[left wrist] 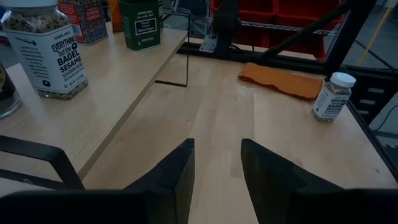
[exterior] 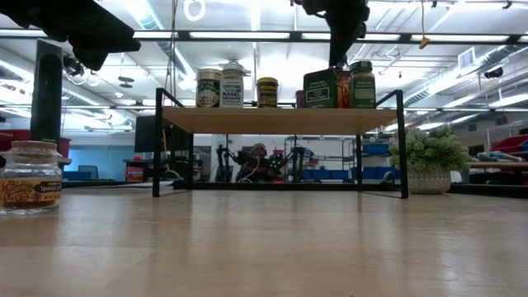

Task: Shelf spices
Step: Adjust the black seasoning can on the shelf

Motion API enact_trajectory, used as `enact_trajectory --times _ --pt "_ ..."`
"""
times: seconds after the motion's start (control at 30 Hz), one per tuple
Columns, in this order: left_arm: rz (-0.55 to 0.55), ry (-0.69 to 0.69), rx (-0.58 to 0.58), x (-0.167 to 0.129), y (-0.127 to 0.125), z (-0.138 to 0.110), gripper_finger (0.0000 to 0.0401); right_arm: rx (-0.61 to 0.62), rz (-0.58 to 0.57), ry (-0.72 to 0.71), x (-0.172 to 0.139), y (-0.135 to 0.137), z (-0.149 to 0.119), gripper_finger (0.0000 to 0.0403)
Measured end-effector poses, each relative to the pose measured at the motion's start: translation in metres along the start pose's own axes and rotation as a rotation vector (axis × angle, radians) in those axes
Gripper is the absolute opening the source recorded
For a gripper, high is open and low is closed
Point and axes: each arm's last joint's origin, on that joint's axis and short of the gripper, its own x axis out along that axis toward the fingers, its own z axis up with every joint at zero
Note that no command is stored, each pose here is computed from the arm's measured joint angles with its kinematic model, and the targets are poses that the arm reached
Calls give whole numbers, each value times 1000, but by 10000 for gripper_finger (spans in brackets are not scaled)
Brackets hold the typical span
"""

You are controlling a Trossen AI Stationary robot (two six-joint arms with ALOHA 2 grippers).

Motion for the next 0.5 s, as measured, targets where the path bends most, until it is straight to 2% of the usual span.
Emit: enact_trajectory --times 0.5 --pt "1 1 3 0 0 0 135 45 -93 13 6 -22 3 0"
